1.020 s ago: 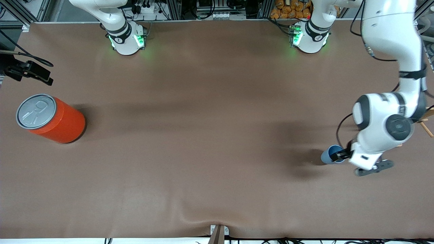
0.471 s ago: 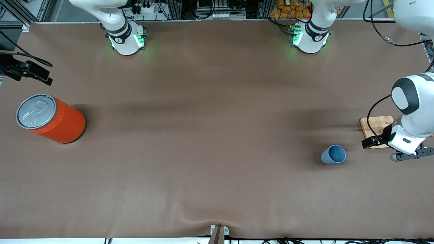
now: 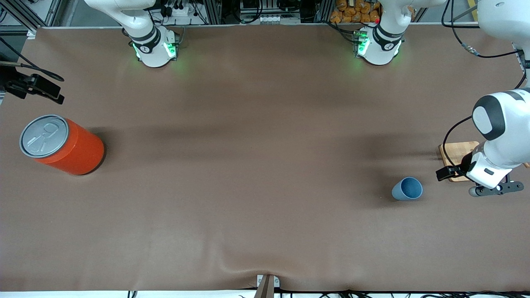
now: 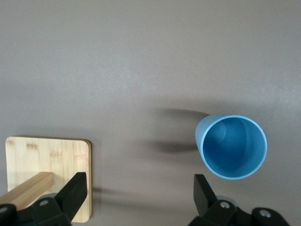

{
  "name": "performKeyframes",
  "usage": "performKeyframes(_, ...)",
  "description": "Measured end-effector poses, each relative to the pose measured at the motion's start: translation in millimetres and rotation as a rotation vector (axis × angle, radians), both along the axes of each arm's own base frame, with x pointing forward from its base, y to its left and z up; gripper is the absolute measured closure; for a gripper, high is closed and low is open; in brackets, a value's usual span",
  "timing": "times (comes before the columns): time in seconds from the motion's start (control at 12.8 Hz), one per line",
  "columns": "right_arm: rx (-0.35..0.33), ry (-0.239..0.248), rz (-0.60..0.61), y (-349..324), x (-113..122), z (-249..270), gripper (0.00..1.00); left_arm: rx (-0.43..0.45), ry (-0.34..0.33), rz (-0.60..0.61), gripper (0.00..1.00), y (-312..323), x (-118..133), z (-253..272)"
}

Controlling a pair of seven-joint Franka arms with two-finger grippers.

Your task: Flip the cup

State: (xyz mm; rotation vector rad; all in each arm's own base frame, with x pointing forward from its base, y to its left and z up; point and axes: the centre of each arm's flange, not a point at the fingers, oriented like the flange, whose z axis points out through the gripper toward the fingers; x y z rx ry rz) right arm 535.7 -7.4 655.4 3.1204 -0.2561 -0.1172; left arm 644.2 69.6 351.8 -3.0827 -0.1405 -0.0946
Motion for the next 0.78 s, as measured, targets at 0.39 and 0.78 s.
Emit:
performKeyframes(0.39,0.023,0.003,0.017,-9,-1,0,0.0,-0.006,-0.014,-0.034,0.0,-13,1,9)
performKeyframes(0.78,0.024,0.008,0.034,-1,-1,-1,0.0,-0.095,0.002,-0.06,0.0,-95,-11,49)
